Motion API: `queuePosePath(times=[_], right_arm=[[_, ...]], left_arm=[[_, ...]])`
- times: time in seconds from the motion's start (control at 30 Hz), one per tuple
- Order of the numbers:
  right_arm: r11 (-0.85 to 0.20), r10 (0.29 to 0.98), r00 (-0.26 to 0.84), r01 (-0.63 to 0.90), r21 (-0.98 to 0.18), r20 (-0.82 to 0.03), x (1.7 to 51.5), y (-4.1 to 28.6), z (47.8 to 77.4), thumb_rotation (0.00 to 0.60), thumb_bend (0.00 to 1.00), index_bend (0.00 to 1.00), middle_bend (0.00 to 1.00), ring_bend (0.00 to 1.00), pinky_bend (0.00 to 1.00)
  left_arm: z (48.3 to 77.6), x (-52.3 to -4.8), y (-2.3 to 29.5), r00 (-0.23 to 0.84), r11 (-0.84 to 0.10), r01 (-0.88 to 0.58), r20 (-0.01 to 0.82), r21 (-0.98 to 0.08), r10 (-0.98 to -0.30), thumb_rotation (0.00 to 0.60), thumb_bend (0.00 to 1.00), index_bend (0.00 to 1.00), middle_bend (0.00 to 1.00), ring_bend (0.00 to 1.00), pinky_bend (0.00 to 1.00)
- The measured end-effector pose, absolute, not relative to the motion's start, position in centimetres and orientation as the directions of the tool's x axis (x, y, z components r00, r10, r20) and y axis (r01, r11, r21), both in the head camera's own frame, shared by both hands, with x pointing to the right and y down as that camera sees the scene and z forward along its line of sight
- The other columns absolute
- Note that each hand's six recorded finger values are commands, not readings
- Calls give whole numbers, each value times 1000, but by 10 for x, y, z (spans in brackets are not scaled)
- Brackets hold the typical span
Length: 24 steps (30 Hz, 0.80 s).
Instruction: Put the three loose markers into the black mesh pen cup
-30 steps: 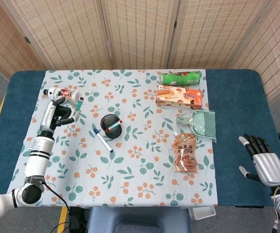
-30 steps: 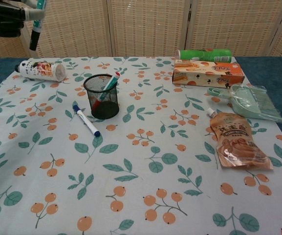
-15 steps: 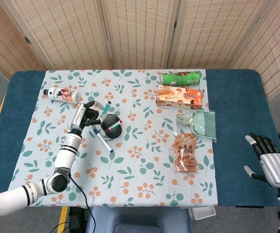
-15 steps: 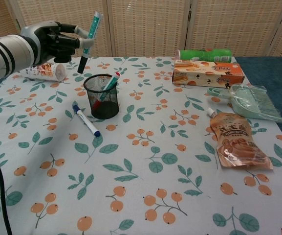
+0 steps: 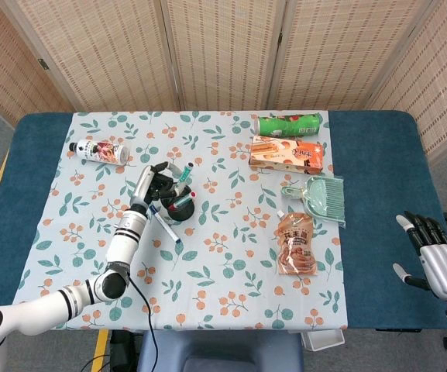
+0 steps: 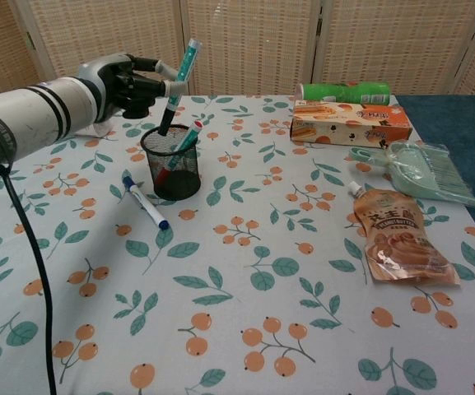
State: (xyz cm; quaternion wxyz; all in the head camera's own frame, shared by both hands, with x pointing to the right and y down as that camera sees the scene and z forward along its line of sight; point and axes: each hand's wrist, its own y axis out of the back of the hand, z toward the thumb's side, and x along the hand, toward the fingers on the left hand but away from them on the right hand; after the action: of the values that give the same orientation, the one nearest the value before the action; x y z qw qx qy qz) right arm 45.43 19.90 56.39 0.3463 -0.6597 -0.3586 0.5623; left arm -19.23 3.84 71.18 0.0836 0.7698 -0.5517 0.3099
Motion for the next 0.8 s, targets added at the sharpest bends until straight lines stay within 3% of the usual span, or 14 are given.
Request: queuePosePath(times=[0.27,0.6,0.8], right_arm=[[-489,871,106,86,-868,-480,457,201,559,600,281,47,0,0,0],[-495,867,107,76,-866,-486,454,203,561,600,281,48,0,0,0],[-502,863,111,70,-862,-494,453,203,564,600,281,47,0,0,0]], left_arm=[[723,-186,45,219,-406,-888,577,-215,-787,600,394,532,1000,991,993],[729,-203,56,262,-474,-850,597,-230,-758,600,230,182,960,963,964],[720,-210,57,263,-474,-842,571,-258,-778,600,224,204,957,962,964]])
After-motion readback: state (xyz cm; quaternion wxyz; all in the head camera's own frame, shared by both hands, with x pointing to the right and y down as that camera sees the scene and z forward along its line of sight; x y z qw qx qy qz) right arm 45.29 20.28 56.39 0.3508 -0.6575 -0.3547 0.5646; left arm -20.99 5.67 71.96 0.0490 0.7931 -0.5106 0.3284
